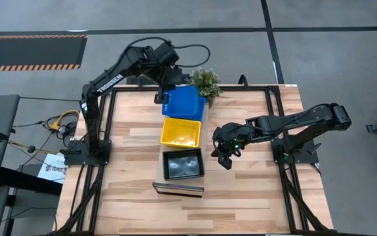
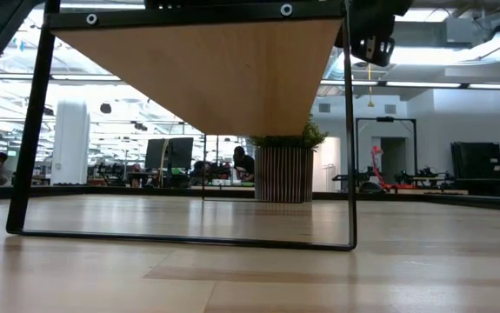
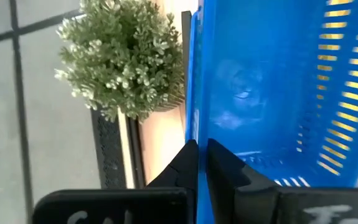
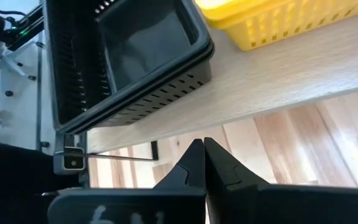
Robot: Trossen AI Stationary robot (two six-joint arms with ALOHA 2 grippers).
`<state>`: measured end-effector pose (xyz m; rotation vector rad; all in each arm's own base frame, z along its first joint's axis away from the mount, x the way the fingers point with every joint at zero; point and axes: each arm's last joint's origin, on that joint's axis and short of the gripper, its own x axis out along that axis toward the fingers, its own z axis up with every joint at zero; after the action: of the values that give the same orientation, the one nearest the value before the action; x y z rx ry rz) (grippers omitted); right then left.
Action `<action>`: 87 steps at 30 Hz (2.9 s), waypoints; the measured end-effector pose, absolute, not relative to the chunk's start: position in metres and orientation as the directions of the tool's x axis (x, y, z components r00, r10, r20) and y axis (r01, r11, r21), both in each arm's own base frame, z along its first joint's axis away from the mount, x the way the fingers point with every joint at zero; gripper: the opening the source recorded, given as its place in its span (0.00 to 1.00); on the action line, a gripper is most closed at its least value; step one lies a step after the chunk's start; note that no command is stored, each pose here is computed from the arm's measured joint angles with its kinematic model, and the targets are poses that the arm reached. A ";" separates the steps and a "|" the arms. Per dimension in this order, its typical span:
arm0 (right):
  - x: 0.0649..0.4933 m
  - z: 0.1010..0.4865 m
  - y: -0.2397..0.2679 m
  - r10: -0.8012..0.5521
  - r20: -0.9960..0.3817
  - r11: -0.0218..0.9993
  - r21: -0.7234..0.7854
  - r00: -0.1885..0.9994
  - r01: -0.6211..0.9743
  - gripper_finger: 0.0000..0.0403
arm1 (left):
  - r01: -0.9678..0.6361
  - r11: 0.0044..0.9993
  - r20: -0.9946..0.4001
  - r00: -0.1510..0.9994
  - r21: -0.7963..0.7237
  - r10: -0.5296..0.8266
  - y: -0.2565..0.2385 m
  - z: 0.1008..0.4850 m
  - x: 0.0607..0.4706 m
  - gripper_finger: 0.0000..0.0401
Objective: Stack baskets on shelf by color
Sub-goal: Stack the blue basket on top of the blue basket on the shelf, then return to Home Position
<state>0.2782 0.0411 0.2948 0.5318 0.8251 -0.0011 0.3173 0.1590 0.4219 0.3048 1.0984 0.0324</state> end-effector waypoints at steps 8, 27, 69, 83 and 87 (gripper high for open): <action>0.278 0.295 0.041 0.195 -0.698 0.871 0.446 0.689 0.206 0.02 | 0.184 0.923 -0.863 0.452 0.337 0.225 0.152 0.421 0.325 0.00; 0.278 0.295 0.041 0.194 -0.699 0.870 0.447 0.689 0.208 0.02 | 0.191 0.914 -0.846 0.482 0.358 0.230 0.153 0.422 0.328 0.23; 0.121 0.417 -0.038 -0.218 -0.034 0.959 0.178 0.975 0.221 0.02 | -0.167 0.985 -0.259 0.954 -0.033 0.153 0.047 0.572 0.136 0.30; 0.080 0.325 -0.032 -0.265 0.104 0.914 0.345 0.959 0.215 0.07 | -0.104 0.989 -0.135 0.987 -0.108 0.089 0.043 0.470 0.130 0.30; 0.066 0.303 -0.025 -0.261 0.151 0.904 0.384 0.953 0.187 0.06 | -0.086 0.983 -0.090 0.993 -0.160 0.072 0.039 0.415 0.124 0.30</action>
<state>0.0664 -0.0252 0.3034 0.3757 -0.2021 -0.2330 0.1237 0.0394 0.4153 -0.1647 0.0844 0.0797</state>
